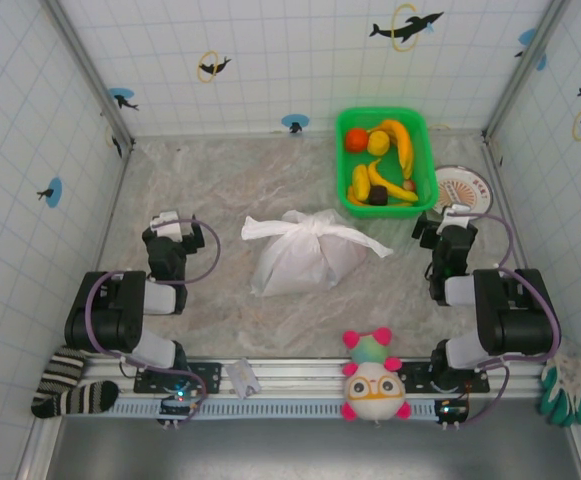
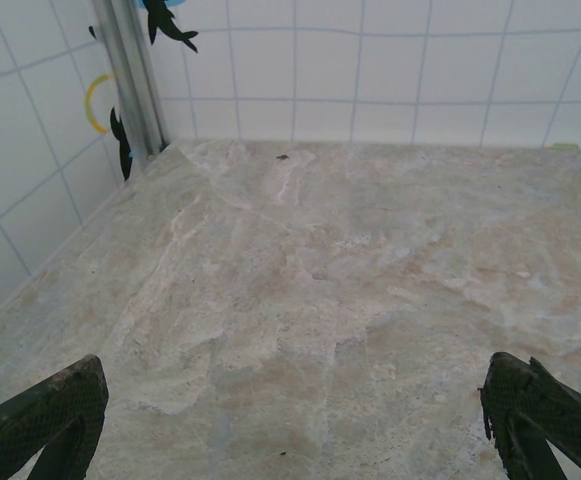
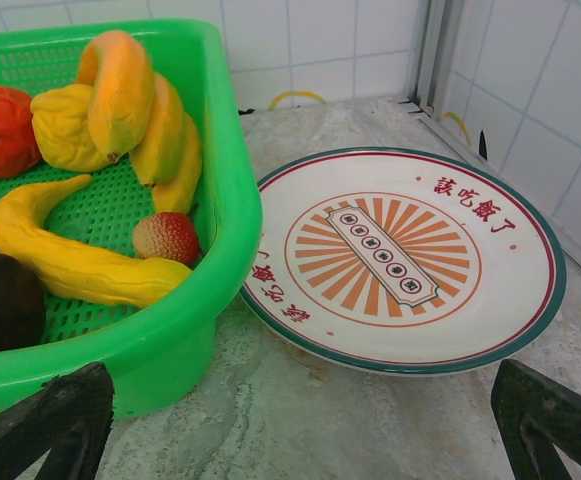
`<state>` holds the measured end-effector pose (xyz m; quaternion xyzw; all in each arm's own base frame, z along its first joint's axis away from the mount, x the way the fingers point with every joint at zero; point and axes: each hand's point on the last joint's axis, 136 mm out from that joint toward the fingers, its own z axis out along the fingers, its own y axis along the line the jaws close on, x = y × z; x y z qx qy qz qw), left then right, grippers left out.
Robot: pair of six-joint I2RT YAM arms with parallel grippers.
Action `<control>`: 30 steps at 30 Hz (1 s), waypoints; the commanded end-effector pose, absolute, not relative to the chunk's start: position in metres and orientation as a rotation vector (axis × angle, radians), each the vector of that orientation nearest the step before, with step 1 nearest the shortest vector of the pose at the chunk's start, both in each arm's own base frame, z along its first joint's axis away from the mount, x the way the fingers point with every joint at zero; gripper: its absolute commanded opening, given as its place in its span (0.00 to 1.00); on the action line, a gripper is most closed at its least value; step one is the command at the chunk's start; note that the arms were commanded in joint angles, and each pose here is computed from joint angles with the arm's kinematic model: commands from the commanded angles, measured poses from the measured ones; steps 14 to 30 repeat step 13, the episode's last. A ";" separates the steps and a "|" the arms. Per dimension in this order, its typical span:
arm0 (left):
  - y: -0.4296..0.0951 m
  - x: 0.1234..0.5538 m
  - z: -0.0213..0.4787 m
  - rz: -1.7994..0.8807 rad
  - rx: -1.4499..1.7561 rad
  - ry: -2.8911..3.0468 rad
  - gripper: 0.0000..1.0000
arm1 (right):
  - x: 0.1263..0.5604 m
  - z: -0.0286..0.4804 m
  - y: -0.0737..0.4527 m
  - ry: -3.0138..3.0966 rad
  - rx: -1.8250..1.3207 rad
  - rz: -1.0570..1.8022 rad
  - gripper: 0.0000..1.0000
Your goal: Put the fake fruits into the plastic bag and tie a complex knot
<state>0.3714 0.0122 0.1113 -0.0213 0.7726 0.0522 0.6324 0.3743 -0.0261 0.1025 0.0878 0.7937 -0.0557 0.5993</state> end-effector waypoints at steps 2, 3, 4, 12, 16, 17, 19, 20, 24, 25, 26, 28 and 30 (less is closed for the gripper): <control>0.012 0.377 0.124 0.110 -0.039 1.722 0.98 | 0.382 0.120 -0.028 1.787 0.210 -0.144 1.00; 0.011 0.377 0.123 0.110 -0.039 1.725 0.98 | 0.382 0.120 -0.028 1.786 0.210 -0.143 1.00; 0.011 0.377 0.125 0.109 -0.038 1.721 0.98 | 0.382 0.119 -0.028 1.789 0.209 -0.146 1.00; 0.011 0.377 0.125 0.110 -0.038 1.721 0.98 | 0.382 0.119 -0.028 1.792 0.209 -0.141 1.00; 0.011 0.377 0.124 0.110 -0.038 1.722 0.98 | 0.382 0.119 -0.029 1.790 0.210 -0.142 1.00; 0.011 0.377 0.124 0.110 -0.038 1.722 0.98 | 0.382 0.119 -0.029 1.790 0.210 -0.142 1.00; 0.011 0.377 0.124 0.110 -0.038 1.722 0.98 | 0.382 0.119 -0.029 1.790 0.210 -0.142 1.00; 0.011 0.377 0.124 0.110 -0.038 1.722 0.98 | 0.382 0.119 -0.029 1.790 0.210 -0.142 1.00; 0.011 0.377 0.124 0.110 -0.038 1.722 0.98 | 0.382 0.119 -0.029 1.790 0.210 -0.142 1.00; 0.011 0.377 0.124 0.110 -0.038 1.722 0.98 | 0.382 0.119 -0.029 1.790 0.210 -0.142 1.00; 0.011 0.377 0.124 0.110 -0.038 1.722 0.98 | 0.382 0.119 -0.029 1.790 0.210 -0.142 1.00; 0.011 0.377 0.124 0.110 -0.038 1.722 0.98 | 0.382 0.119 -0.029 1.790 0.210 -0.142 1.00; 0.011 0.377 0.124 0.110 -0.038 1.722 0.98 | 0.382 0.119 -0.029 1.790 0.210 -0.142 1.00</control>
